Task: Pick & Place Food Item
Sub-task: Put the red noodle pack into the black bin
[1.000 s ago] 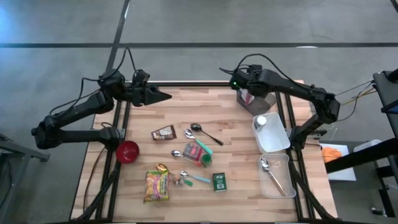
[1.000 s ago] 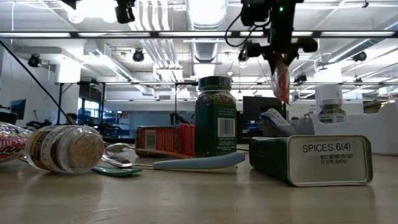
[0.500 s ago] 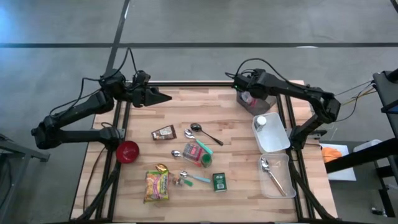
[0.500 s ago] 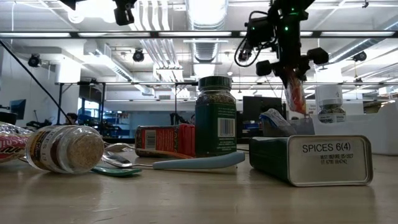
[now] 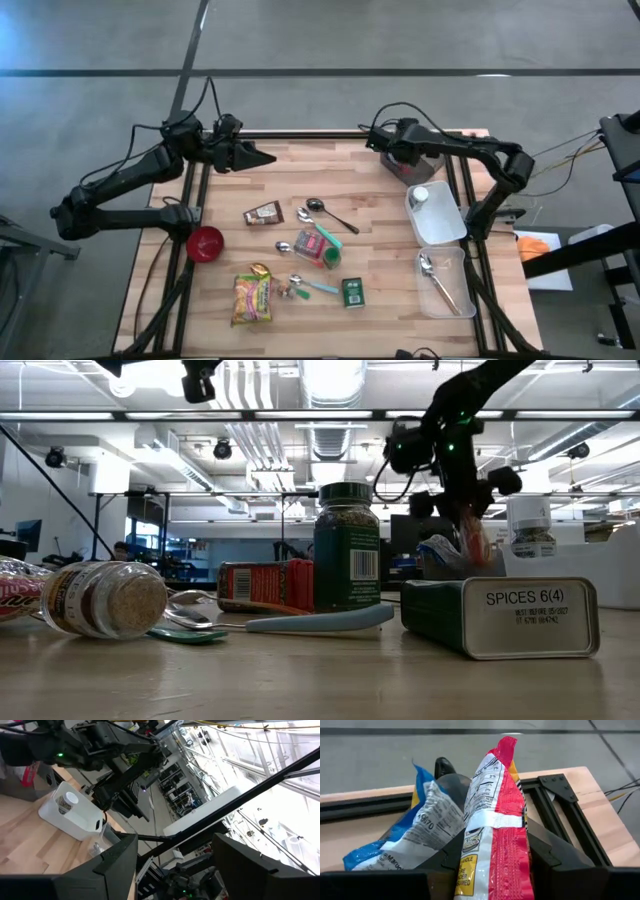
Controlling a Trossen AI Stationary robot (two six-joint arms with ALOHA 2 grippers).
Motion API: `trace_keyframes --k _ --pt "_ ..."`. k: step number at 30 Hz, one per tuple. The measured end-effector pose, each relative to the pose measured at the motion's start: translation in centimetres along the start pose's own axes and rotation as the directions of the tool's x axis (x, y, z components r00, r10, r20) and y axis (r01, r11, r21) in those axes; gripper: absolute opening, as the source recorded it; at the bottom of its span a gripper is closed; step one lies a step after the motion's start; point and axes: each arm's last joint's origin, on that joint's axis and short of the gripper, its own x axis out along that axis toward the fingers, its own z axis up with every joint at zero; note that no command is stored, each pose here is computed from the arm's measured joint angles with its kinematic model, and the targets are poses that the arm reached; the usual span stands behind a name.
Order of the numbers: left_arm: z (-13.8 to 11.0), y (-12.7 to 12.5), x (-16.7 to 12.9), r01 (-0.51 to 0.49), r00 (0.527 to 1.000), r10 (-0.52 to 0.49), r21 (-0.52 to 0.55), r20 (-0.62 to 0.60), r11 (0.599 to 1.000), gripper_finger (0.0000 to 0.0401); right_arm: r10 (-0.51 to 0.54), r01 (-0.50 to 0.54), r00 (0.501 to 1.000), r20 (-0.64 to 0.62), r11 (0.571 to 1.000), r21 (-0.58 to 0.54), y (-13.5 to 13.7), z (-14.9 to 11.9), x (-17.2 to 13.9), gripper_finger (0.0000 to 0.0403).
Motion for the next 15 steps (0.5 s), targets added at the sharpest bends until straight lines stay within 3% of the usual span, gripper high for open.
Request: trace_keyframes --k 15 --pt "-0.1 0.2 0.0 -0.011 1.0 0.011 -0.006 -0.014 1.0 0.0257 -0.05 0.048 0.998 -0.045 0.998 -0.038 1.8 -1.9 2.3 0.0117"
